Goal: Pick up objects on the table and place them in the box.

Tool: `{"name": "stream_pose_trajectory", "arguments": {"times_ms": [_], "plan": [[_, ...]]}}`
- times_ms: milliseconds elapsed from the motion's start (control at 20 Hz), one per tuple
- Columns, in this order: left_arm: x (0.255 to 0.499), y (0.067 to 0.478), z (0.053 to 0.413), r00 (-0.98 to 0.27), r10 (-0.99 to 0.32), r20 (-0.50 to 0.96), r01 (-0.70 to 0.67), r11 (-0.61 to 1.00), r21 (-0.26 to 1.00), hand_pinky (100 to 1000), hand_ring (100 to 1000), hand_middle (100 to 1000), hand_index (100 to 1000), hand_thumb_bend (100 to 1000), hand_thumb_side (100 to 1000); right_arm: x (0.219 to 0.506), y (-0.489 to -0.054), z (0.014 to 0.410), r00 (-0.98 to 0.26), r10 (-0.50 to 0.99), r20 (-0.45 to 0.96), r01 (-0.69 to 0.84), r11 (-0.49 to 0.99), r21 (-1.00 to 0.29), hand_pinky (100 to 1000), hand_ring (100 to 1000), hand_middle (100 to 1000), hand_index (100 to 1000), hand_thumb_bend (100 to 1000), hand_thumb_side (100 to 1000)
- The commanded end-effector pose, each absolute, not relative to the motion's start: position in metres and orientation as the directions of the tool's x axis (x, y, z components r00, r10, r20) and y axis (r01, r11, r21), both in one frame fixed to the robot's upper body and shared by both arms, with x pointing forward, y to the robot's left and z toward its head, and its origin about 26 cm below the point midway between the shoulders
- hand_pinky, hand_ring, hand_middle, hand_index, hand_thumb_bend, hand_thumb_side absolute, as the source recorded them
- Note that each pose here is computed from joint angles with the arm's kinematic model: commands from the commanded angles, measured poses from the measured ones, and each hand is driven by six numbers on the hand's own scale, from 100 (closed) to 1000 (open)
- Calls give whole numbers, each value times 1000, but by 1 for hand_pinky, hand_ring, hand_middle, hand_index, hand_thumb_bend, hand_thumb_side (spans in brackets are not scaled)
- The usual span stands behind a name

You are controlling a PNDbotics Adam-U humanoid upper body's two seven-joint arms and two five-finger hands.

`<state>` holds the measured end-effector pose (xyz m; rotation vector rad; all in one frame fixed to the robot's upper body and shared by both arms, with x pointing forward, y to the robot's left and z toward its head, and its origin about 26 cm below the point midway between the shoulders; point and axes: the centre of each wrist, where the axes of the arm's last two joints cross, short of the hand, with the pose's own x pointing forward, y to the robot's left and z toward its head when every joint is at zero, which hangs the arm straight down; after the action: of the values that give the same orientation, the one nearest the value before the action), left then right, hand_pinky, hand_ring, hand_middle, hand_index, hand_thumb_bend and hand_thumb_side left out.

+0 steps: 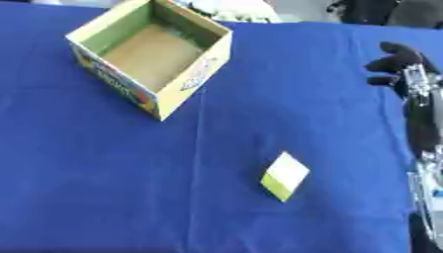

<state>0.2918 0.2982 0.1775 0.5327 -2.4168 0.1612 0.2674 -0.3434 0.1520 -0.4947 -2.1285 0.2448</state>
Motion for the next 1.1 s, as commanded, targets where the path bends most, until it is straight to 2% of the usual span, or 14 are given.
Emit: {"name": "stream_pose_trajectory", "arguments": {"times_ms": [50, 300, 400, 450, 600, 750, 900, 1100], "plan": [[289, 300, 185, -723, -344, 599, -410, 912, 29, 805, 754, 947, 745, 211, 817, 265, -345, 161, -523, 462, 716, 264, 887, -379, 700, 753, 612, 854, 100, 1000], [289, 300, 185, -722, -345, 599, -410, 912, 32, 806, 755, 949, 745, 209, 818, 264, -347, 160, -512, 476, 716, 269, 880, -392, 703, 759, 621, 859, 100, 1000], [289, 300, 185, -722, -347, 598, -410, 912, 34, 805, 755, 949, 745, 209, 817, 260, -354, 161, -473, 539, 697, 295, 843, -451, 719, 771, 640, 862, 100, 1000], [289, 300, 186, -722, -349, 598, -410, 911, 36, 806, 755, 949, 745, 208, 818, 257, -359, 162, -444, 592, 672, 307, 806, -507, 739, 784, 661, 865, 128, 1000], [289, 301, 186, -719, -354, 597, -412, 910, 44, 806, 755, 950, 744, 207, 820, 250, -373, 169, -373, 766, 524, 315, 636, -705, 785, 813, 713, 869, 161, 1000], [289, 301, 185, -716, -360, 599, -413, 909, 52, 806, 755, 950, 744, 206, 821, 246, -382, 176, -349, 871, 345, 292, 451, -843, 829, 847, 770, 877, 187, 1000], [288, 302, 185, -714, -363, 599, -413, 909, 58, 806, 755, 950, 744, 206, 821, 244, -386, 184, -366, 909, 197, 245, 298, -923, 848, 859, 792, 881, 192, 1000], [288, 302, 185, -714, -364, 598, -412, 909, 62, 806, 756, 949, 744, 205, 820, 244, -387, 192, -410, 909, 73, 189, 163, -968, 875, 877, 819, 905, 218, 1000]]}}
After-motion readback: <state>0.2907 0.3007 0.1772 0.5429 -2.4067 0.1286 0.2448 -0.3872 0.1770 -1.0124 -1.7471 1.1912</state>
